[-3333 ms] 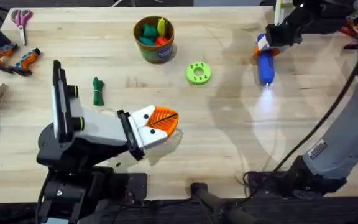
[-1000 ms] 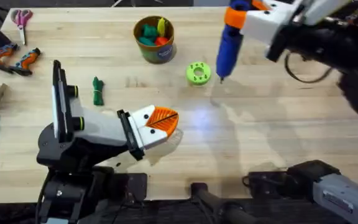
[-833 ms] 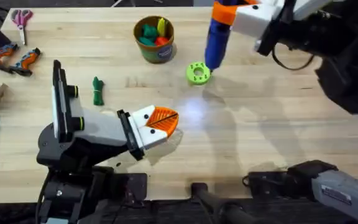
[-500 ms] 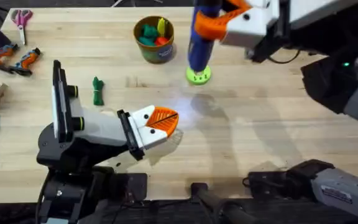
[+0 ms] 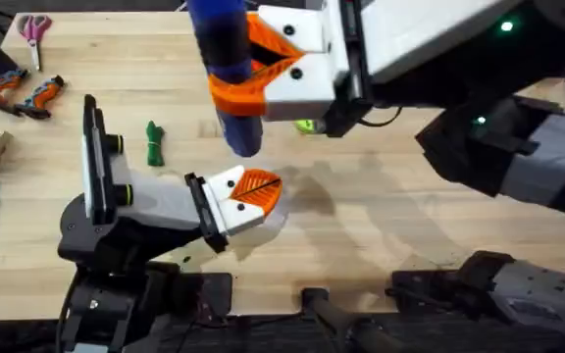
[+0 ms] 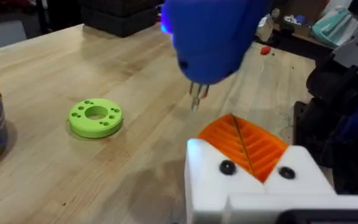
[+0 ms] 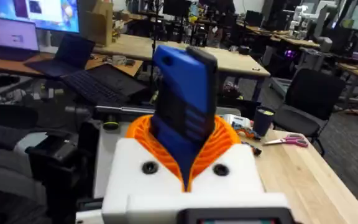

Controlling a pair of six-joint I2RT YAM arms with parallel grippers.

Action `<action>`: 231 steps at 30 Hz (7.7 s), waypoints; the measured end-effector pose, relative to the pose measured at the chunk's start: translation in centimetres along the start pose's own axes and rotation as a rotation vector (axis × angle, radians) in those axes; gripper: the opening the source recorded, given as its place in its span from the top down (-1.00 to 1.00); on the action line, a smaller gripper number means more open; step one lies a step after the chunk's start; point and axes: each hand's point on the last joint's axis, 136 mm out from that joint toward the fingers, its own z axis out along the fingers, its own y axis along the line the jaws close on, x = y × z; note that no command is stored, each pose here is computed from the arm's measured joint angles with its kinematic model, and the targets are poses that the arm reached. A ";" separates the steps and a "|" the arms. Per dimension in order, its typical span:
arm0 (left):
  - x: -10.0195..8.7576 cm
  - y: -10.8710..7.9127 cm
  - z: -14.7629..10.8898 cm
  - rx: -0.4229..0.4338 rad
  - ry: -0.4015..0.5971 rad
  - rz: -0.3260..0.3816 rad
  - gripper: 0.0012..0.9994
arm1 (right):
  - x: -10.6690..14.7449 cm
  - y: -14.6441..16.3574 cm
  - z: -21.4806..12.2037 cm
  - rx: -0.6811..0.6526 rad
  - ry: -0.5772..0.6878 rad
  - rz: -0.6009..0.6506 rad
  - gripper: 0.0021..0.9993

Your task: Pick up the gripper from the table and insert it into the empty holder that is missing its gripper. Then pick up a screw, insert it into the mounting hole, and use the screwdriver to tighten it. Finally, clean up the table by picking up the vegetable and placing it into the bucket.

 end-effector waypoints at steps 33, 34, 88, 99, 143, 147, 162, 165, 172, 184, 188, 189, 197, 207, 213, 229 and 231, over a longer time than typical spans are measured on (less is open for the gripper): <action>0.0 0.0 0.0 0.000 0.000 0.000 0.99 | 0.5 1.2 2.1 0.010 -0.009 0.132 0.95; 0.0 0.0 0.0 0.000 0.000 0.000 0.99 | 0.5 1.2 2.2 0.009 -0.009 0.135 0.95; 0.0 0.0 0.0 -0.002 0.000 0.000 0.99 | 2.1 1.4 2.9 -0.006 0.021 0.132 0.95; 0.0 0.0 0.0 -0.002 0.000 0.000 0.99 | 0.2 1.2 3.2 -0.011 -0.026 0.082 0.95; 0.0 0.0 0.0 -0.002 0.000 0.000 0.99 | 17.3 -19.0 -24.9 0.550 1.246 -0.579 0.95; 0.0 0.0 0.0 -0.002 0.000 0.000 0.99 | 20.6 -19.3 -26.6 0.470 1.376 -0.612 0.95; 0.0 0.0 0.0 -0.002 0.000 0.000 0.99 | 27.8 -20.1 -32.4 0.431 1.566 -0.533 0.95; 0.0 0.0 0.0 -0.002 0.000 0.000 0.99 | 28.4 -19.9 -32.5 0.415 1.572 -0.531 0.95; 0.0 0.0 0.0 -0.002 0.000 0.000 0.99 | 28.5 -20.0 -32.6 0.401 1.581 -0.543 0.68; 0.0 0.0 0.0 -0.002 0.000 0.000 0.99 | 27.0 -21.5 -32.3 0.430 1.576 -0.595 -0.88; 0.0 0.0 0.0 -0.002 0.000 0.000 0.99 | 25.9 -21.6 -32.1 0.495 1.548 -0.561 -0.88; 0.0 0.0 0.0 -0.002 0.000 0.000 0.99 | 25.2 -21.8 -31.9 0.525 1.535 -0.553 -0.88; 0.0 0.0 0.0 -0.002 0.000 0.000 0.99 | 16.5 -21.2 -30.5 0.824 1.350 -0.432 -0.88; 0.0 0.0 0.0 -0.002 0.000 0.000 0.99 | 5.3 -17.4 -29.0 1.258 0.863 -0.069 -0.88; 0.0 0.0 0.0 -0.002 0.000 0.000 0.99 | 4.0 -14.3 -29.1 1.366 0.696 0.181 -0.88; -0.8 0.8 0.0 -0.049 -0.028 0.055 -0.97 | 2.4 -8.8 -29.5 1.401 0.768 0.479 -0.88; -1.1 1.6 -0.1 -0.094 -0.040 0.063 -0.97 | 1.6 -8.3 -29.5 1.399 0.785 0.495 -0.88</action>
